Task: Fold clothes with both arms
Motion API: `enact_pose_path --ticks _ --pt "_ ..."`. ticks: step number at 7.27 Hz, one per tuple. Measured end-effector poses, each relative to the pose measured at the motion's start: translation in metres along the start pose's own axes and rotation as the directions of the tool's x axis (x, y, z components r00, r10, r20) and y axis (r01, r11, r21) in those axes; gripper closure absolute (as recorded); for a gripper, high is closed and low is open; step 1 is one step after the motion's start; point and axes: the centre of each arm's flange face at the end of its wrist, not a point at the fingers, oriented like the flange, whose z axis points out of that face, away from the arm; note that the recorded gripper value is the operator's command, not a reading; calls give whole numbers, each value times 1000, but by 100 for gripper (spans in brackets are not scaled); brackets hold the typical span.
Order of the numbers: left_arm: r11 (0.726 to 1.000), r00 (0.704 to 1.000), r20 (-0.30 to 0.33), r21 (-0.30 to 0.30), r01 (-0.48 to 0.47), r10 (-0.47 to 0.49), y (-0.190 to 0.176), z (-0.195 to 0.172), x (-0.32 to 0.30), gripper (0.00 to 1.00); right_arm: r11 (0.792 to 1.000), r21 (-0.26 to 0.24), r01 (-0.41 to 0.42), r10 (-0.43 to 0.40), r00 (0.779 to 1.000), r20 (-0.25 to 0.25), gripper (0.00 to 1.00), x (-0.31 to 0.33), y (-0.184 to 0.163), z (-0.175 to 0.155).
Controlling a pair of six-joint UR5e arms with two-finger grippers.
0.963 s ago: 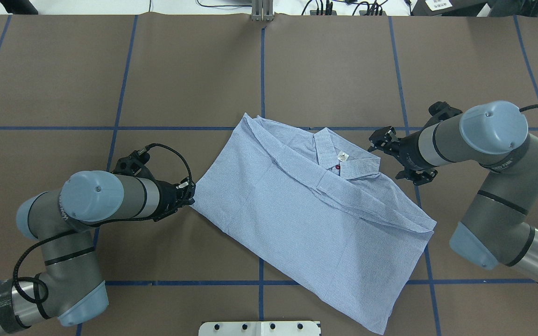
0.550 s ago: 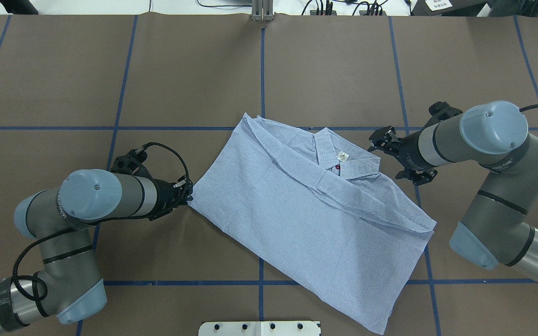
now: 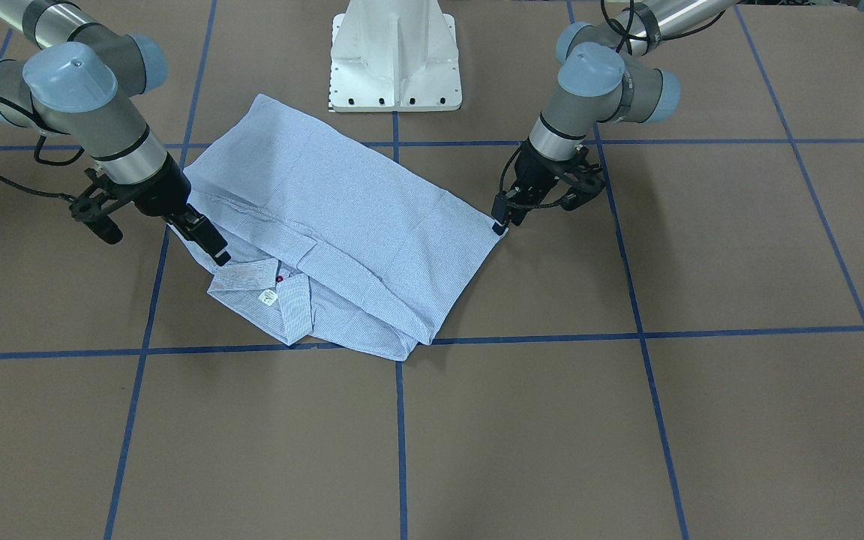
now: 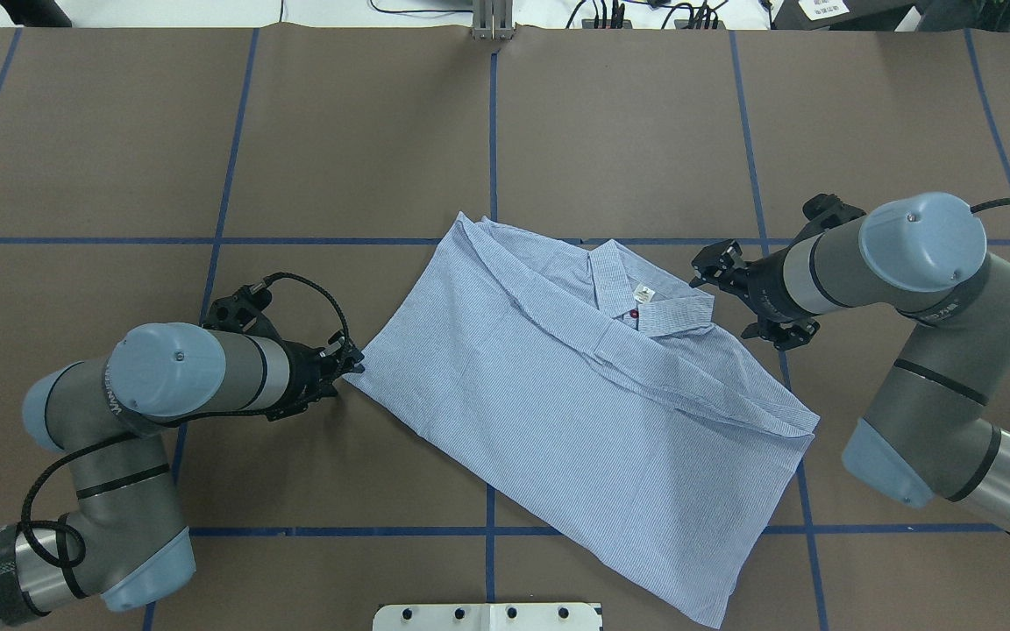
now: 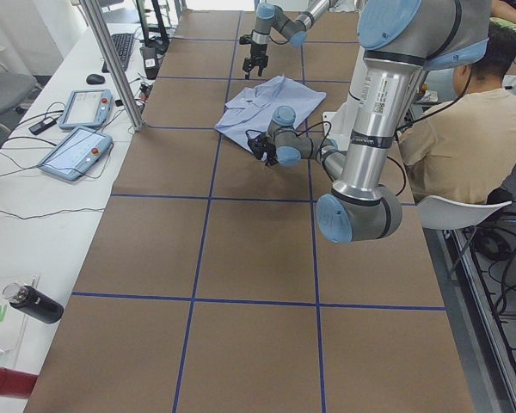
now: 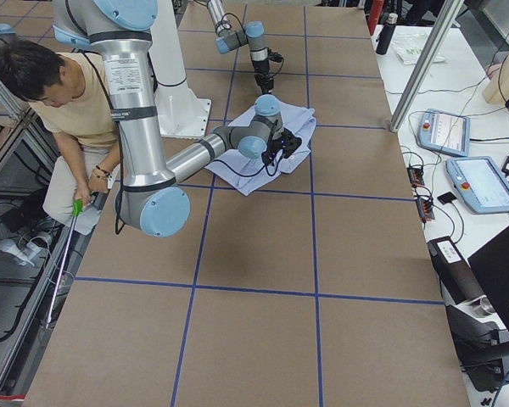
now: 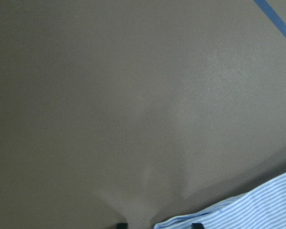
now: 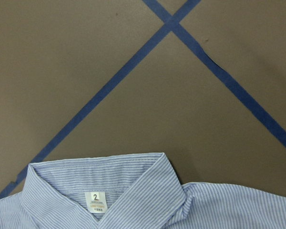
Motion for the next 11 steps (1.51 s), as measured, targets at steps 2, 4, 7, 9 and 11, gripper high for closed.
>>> enact_pose_path --ticks 2,4,7,9,11 --pt "1000 1000 -4 -3 -1 1 2 0 4 96 1000 0 0 0 1000 -2 0 1 0 0" --pt "1000 1000 -19 -14 -4 4 10 -2 14 100 1000 0 -1 1 1000 -2 0 1 0 0" --pt "1000 1000 -27 -12 -4 3 10 -3 18 100 1000 -1 -1 1 1000 -2 0 1 1 0" --pt "1000 999 -41 1 -19 19 -1 -10 24 100 1000 -1 -1 1 1000 -2 0 1 1 1" --pt "992 992 -66 78 -98 103 -52 -25 43 100 1000 -2 0 0 1000 0 0 0 2 0"
